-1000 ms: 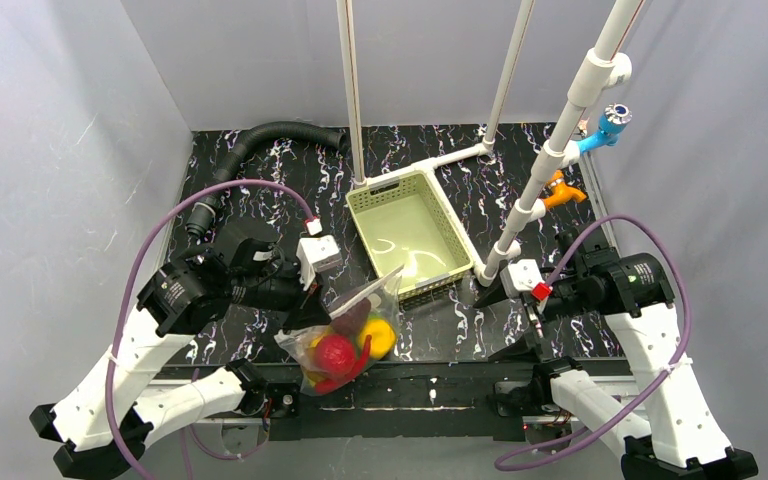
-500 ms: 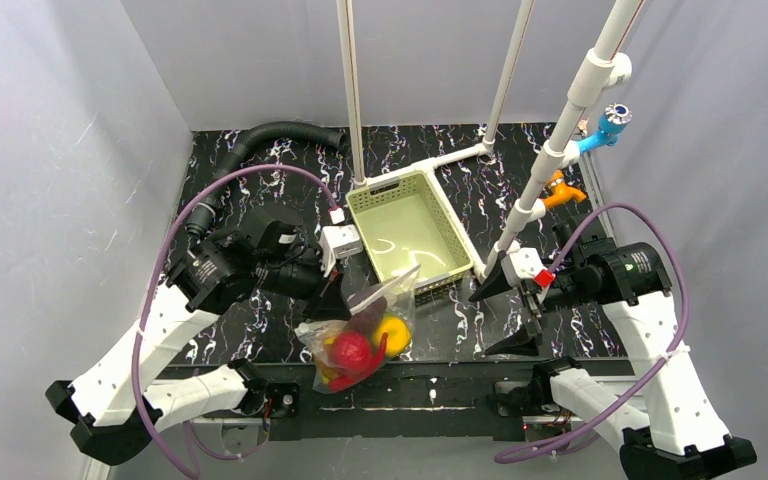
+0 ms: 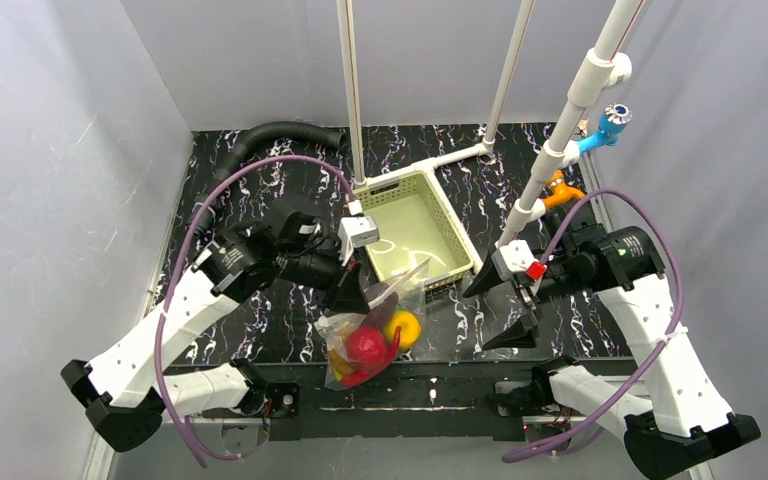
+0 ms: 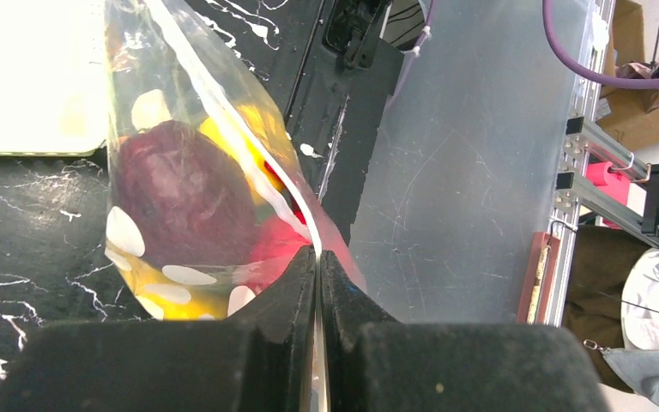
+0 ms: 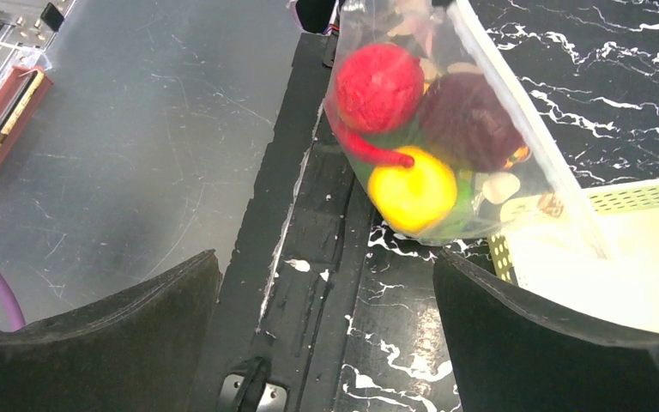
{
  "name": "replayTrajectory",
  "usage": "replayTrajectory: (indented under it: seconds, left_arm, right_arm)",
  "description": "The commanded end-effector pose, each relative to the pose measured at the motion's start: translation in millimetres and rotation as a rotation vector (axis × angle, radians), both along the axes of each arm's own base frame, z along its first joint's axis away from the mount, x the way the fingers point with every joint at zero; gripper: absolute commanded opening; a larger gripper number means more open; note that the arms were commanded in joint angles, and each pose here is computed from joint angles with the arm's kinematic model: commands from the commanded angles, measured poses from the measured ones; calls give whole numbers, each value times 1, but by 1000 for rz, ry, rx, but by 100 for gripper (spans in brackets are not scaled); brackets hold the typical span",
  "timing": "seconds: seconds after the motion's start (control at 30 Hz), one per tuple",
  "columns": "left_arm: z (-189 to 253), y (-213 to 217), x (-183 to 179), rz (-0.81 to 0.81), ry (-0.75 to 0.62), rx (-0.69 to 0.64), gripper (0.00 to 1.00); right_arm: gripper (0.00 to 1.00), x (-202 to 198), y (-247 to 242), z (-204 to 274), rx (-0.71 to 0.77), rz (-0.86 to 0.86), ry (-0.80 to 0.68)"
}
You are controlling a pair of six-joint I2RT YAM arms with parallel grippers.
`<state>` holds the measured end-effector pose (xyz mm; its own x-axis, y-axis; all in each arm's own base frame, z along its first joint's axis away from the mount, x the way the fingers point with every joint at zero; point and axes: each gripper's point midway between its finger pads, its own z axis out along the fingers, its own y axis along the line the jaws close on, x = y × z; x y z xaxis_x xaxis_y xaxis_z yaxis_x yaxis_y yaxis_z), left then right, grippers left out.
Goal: Open the zip-top bag and remove the fake food
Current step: Adjust the zipper on the food storage bag.
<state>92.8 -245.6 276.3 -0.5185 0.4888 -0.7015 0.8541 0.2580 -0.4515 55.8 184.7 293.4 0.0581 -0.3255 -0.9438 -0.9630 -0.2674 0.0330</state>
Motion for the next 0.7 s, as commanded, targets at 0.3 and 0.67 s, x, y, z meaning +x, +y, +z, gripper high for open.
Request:
replayTrajectory:
  seconds: [0.3, 0.67]
  left_arm:
    - [18, -34, -10, -140, -6, -72, 0]
    - [13, -47, -5, -202, -43, -103, 0]
  right_arm:
    - [100, -7, 13, 15, -40, 111, -16]
    - [100, 41, 45, 5, -192, 27, -60]
